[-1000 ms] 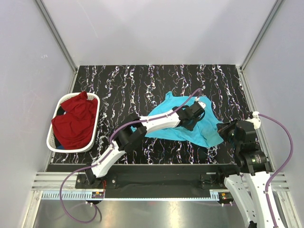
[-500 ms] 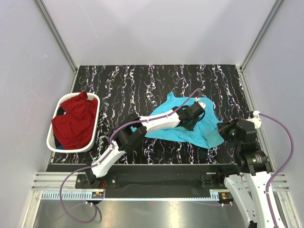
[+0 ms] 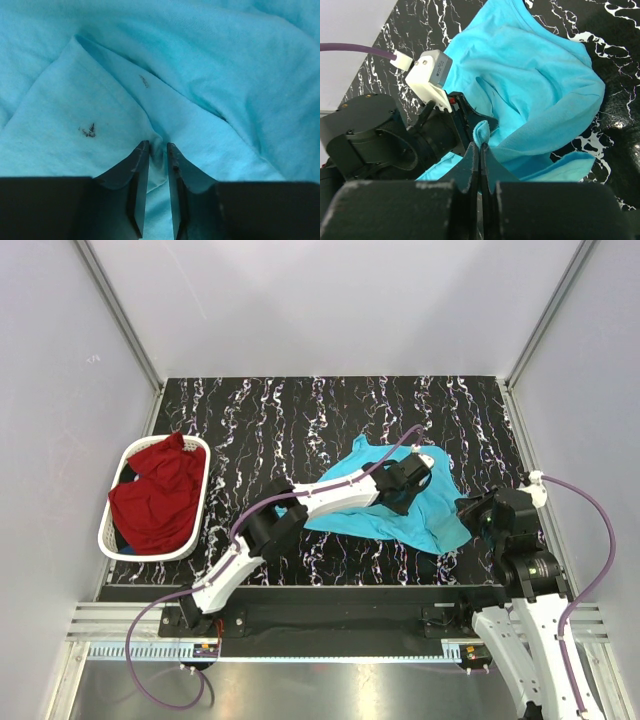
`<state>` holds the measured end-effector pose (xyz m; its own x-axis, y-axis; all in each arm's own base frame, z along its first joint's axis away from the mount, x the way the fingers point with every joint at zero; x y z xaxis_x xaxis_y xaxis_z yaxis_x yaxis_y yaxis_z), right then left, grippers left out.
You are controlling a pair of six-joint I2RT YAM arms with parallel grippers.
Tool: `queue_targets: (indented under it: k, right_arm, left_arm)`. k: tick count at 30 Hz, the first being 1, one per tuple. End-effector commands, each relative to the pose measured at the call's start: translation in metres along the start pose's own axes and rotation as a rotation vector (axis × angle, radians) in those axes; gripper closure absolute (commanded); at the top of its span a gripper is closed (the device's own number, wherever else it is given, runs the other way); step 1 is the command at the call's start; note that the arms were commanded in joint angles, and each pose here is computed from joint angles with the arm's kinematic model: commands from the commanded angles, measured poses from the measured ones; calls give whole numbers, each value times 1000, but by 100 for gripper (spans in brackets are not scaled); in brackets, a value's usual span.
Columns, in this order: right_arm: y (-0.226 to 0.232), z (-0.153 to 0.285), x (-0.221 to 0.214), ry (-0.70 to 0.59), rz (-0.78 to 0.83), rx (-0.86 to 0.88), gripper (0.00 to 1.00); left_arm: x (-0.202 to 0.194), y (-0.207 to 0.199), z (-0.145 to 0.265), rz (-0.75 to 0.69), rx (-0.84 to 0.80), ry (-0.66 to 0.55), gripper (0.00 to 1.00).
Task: Fold and stack the t-shirts
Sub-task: Flatten the tshirt out
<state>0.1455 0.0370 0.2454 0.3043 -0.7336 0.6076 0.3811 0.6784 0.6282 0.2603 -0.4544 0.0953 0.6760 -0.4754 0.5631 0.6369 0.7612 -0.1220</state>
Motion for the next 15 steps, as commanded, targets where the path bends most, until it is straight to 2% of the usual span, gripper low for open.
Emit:
queue_targets:
  k: [1, 4, 8, 15]
  right_arm:
    - [7, -2, 6, -23, -18, 21, 100]
    - [7, -1, 7, -33, -19, 23, 100]
    - [8, -2, 7, -29, -16, 23, 100]
    - [7, -9, 5, -17, -12, -2, 100]
  left_arm:
    - [33, -7, 29, 11, -74, -88, 79]
    - [32, -1, 26, 22, -63, -80, 91]
    - [35, 1, 29, 13, -63, -91, 100]
    - [50, 2, 55, 39, -95, -136, 100]
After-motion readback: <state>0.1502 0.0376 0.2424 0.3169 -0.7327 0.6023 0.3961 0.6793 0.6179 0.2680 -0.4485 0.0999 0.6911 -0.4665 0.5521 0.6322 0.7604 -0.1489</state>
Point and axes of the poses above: each gripper's point midway between its finger pads, its own z axis back along the fingers, its own y axis along the line the jaws close on, x = y × z, the point moved 8 cm from there along z, back along the fingers, and after that the axes turned 1 degree about -z, right-handed, at the moved point
